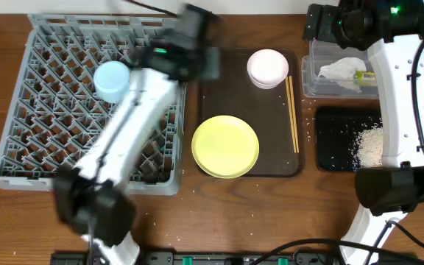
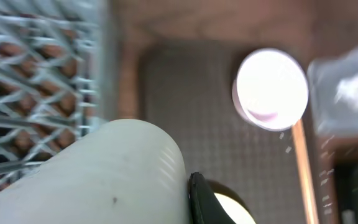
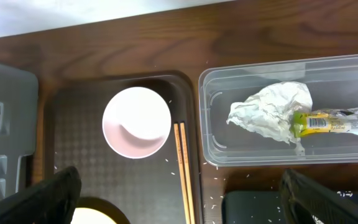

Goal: Sort waste into correct bins and load items into the dishwasher
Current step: 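Carry the white cup with the left gripper over the dish rack, then lower the white cup into the rack and release it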

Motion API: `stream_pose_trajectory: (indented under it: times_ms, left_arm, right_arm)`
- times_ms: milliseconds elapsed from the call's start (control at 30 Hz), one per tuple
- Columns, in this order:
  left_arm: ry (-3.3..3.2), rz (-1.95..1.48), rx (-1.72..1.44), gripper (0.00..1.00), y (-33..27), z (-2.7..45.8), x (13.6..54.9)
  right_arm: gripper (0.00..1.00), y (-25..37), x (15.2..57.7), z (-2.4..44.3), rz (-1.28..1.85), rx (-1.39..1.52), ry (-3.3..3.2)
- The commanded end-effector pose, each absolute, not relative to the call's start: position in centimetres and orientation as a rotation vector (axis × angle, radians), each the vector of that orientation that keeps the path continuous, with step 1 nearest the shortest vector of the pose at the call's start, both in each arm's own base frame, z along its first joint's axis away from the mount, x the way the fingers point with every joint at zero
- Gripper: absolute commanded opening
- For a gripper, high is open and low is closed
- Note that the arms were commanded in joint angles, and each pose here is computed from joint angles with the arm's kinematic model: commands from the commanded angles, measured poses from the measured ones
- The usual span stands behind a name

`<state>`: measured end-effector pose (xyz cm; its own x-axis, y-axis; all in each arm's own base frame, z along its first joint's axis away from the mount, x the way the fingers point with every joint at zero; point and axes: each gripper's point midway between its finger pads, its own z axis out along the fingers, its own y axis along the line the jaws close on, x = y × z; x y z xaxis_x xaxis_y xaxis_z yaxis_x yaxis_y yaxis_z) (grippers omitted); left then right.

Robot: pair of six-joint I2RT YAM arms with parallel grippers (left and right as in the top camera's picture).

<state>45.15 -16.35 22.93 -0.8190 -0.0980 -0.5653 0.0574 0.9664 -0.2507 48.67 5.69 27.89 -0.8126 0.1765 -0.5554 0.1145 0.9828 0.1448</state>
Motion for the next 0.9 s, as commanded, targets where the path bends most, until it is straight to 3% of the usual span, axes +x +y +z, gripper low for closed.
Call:
stream_pose_trajectory:
  times_ms: [0,333,500,867]
  left_arm:
    - [2.497,-0.562,-0.193,0.08,-12.9,25.0,45.4]
    - [2.434,-1.314,-0.544,0.08,-3.6,24.9,44.5]
    - [2.357,-1.625,-0.649,0.08,-2.1,23.5,44.1]
    - [2.309,-1.728,-0.912,0.08,2.1,18.1,43.6]
  right_arm:
    - [0.99,5.7,48.7,27.7,0.138,0.210,2.532]
    - [0.99,5.8,48.7,27.7,0.139,0.208,2.532]
    - [1.00,5.8,48.7,27.7,0.138,0.209,2.532]
    - [0.99,5.8,48.7,27.7,0.138,0.209,2.532]
